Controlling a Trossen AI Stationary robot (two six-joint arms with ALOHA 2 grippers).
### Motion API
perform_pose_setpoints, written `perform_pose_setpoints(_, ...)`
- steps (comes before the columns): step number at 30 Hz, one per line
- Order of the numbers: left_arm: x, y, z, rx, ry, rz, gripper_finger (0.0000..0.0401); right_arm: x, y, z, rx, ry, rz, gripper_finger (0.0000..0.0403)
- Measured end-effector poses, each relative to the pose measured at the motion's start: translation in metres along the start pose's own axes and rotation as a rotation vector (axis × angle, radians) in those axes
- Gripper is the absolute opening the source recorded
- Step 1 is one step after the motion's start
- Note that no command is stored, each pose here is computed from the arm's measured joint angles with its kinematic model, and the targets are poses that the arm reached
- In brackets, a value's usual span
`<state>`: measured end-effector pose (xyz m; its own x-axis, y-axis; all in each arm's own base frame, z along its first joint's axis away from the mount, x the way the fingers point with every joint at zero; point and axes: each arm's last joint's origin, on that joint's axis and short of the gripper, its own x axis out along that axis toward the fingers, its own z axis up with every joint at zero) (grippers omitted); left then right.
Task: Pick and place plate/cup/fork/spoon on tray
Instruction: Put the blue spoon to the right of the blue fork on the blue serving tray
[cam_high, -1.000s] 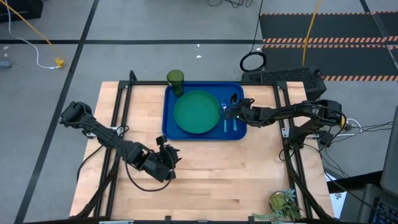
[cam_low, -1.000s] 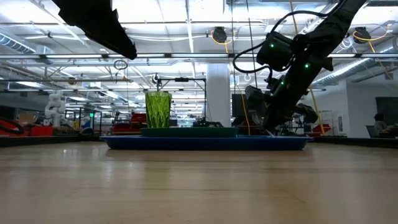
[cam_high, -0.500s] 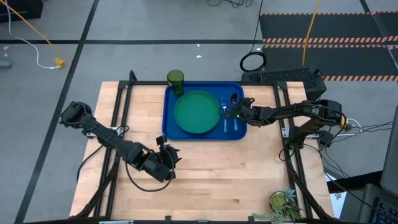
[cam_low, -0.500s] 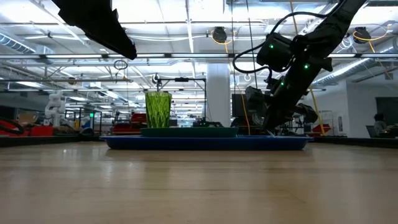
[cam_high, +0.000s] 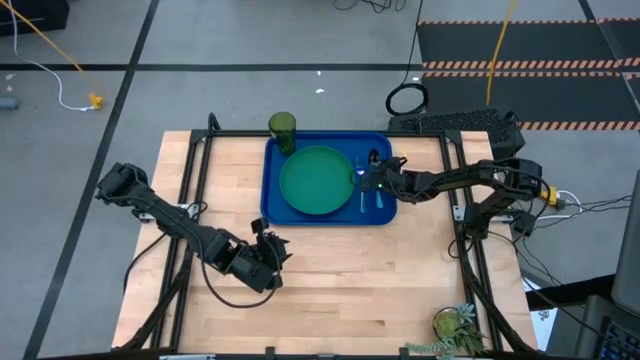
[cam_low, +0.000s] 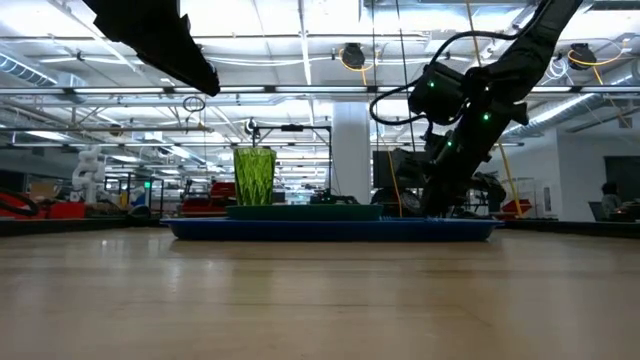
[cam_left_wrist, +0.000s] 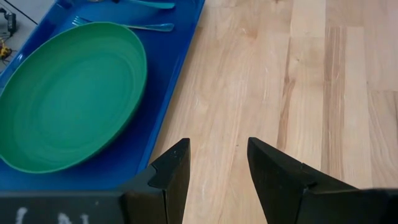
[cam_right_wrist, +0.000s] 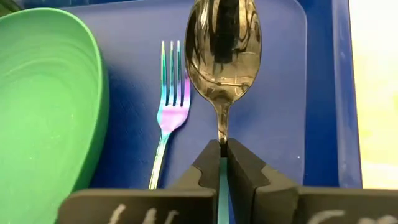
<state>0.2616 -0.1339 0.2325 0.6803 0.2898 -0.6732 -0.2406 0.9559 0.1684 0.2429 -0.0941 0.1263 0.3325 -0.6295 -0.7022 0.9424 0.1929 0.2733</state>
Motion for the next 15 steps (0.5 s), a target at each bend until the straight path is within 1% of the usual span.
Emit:
perform_pose_setpoints(9,0.0001,0.0,0.0001,-0.003,-0.001,0.0,0.0163,0.0036,-0.0029,0.0002,-0.006,0.02,-0.013,0.0002)
perform_pose_setpoints(12,0.0001,0.0001,0.0001,-0.009,0.0,0.0,0.0163,0.0051,-0.0012,0.0002,0.001,0.013,0.002,0.0002)
perform_pose_setpoints(15,0.0001,0.0001,0.0,-0.009,0.0,0.001,0.0163,0.0099,-0.0016,-0.0034,-0.003,0.022,-0.008,0.0003)
